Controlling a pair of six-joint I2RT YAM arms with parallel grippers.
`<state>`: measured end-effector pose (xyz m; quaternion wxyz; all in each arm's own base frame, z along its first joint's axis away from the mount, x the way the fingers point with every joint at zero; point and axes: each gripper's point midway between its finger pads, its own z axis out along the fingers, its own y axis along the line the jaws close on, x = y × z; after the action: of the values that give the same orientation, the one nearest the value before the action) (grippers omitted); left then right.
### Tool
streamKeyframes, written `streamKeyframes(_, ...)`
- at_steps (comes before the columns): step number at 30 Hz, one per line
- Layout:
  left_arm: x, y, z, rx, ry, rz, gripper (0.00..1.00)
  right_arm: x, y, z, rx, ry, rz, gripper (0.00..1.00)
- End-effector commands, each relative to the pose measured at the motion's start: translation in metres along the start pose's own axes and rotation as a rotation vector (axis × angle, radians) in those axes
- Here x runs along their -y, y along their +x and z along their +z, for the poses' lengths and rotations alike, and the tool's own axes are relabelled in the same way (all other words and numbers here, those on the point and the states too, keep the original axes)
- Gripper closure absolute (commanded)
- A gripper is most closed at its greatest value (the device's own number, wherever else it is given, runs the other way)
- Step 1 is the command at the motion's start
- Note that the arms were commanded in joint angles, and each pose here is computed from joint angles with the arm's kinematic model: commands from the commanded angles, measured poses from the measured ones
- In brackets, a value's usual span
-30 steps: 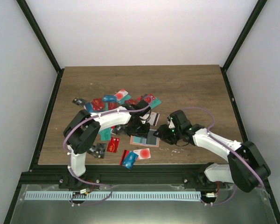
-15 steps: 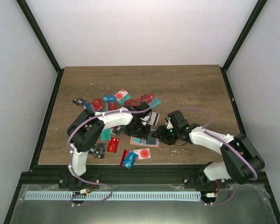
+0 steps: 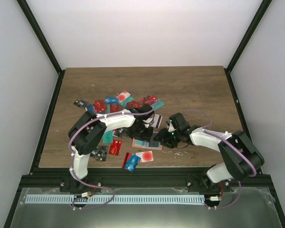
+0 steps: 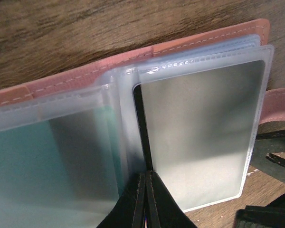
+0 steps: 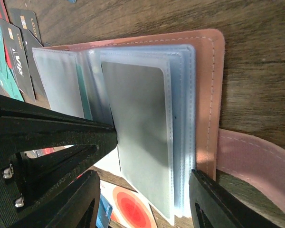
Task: Put the credit cards into the card holder
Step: Insert the credit card into the card holder.
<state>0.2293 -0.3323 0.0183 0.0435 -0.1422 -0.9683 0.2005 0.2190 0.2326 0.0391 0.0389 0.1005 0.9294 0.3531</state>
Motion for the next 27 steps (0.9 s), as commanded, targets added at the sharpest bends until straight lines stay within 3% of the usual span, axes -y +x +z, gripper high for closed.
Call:
streamKeyframes(1,-0.014,0.010,0.018,-0.042,-0.043,0.007,0.96,-0.021,-0.014,-0.003,0.022,-0.058,-0.034,0.47)
streamKeyframes(21,-0.014,0.009,0.017,-0.038,-0.048,0.013,0.96,-0.029,-0.015,-0.001,0.004,-0.083,-0.052,0.47)
streamKeyframes(27,-0.003,0.003,-0.001,0.008,-0.020,0.018,0.96,-0.041,-0.013,-0.001,-0.017,-0.150,-0.076,0.47)
